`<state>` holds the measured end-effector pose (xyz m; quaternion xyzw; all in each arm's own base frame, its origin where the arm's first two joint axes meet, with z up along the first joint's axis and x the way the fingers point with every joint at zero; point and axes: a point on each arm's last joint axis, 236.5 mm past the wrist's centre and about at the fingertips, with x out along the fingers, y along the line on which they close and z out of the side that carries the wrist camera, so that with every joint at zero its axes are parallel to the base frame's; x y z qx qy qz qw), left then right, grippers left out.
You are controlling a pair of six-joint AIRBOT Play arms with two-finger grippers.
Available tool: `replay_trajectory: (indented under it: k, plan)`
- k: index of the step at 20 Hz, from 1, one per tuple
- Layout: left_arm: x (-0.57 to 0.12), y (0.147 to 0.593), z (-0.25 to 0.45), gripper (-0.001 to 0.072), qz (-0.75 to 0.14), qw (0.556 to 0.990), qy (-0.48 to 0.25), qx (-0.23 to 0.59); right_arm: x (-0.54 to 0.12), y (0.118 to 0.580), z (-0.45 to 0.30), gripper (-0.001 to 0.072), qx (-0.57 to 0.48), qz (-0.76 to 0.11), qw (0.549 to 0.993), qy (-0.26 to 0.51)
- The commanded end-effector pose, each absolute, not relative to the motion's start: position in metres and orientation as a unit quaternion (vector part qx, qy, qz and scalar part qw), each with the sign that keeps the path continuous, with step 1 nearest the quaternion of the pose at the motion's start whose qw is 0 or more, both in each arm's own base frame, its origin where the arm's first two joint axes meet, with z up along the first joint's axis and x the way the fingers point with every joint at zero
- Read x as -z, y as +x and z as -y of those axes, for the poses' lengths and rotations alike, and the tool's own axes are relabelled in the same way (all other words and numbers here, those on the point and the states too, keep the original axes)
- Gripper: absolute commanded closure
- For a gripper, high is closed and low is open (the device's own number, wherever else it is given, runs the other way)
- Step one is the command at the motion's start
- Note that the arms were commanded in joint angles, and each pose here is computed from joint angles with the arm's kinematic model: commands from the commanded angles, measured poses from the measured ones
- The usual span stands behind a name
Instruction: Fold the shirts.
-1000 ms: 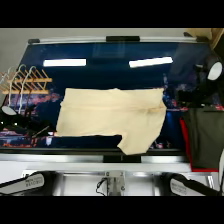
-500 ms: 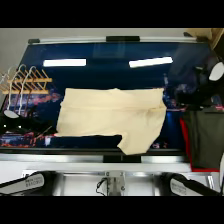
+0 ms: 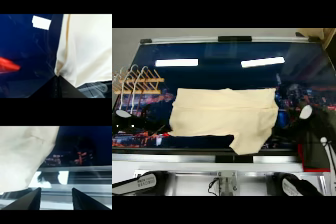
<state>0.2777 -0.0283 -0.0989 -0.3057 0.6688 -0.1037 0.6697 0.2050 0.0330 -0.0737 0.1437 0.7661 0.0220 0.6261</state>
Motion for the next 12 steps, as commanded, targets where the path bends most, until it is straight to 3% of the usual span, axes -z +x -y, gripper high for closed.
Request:
replay_trajectory:
  k: [1, 5, 8, 9, 10, 12]
  plan:
    - [0.096, 0.276, 0.031, 0.0676, -0.669, 0.668, -0.306, 0.113, 0.109, 0.196, -0.074, 0.0200, -0.032, -0.730, 0.636, 0.248]
    - [0.095, 0.275, 0.032, 0.0676, -0.671, 0.665, -0.306, 0.115, 0.111, 0.226, -0.073, 0.0200, -0.023, -0.684, 0.678, 0.270]
    - [0.095, 0.275, 0.033, 0.0676, -0.671, 0.665, -0.307, 0.115, 0.113, 0.230, -0.071, 0.0202, -0.017, -0.678, 0.682, 0.273]
    - [0.095, 0.275, 0.033, 0.0676, -0.671, 0.665, -0.308, 0.116, 0.115, 0.229, -0.072, 0.0236, -0.016, -0.683, 0.677, 0.274]
    - [0.094, 0.275, 0.033, 0.0676, -0.670, 0.665, -0.308, 0.116, 0.118, 0.228, -0.075, 0.0363, -0.017, -0.687, 0.670, 0.281]
    - [0.093, 0.277, 0.035, 0.0675, -0.666, 0.668, -0.306, 0.126, 0.121, 0.226, -0.083, 0.0538, -0.019, -0.693, 0.654, 0.302]
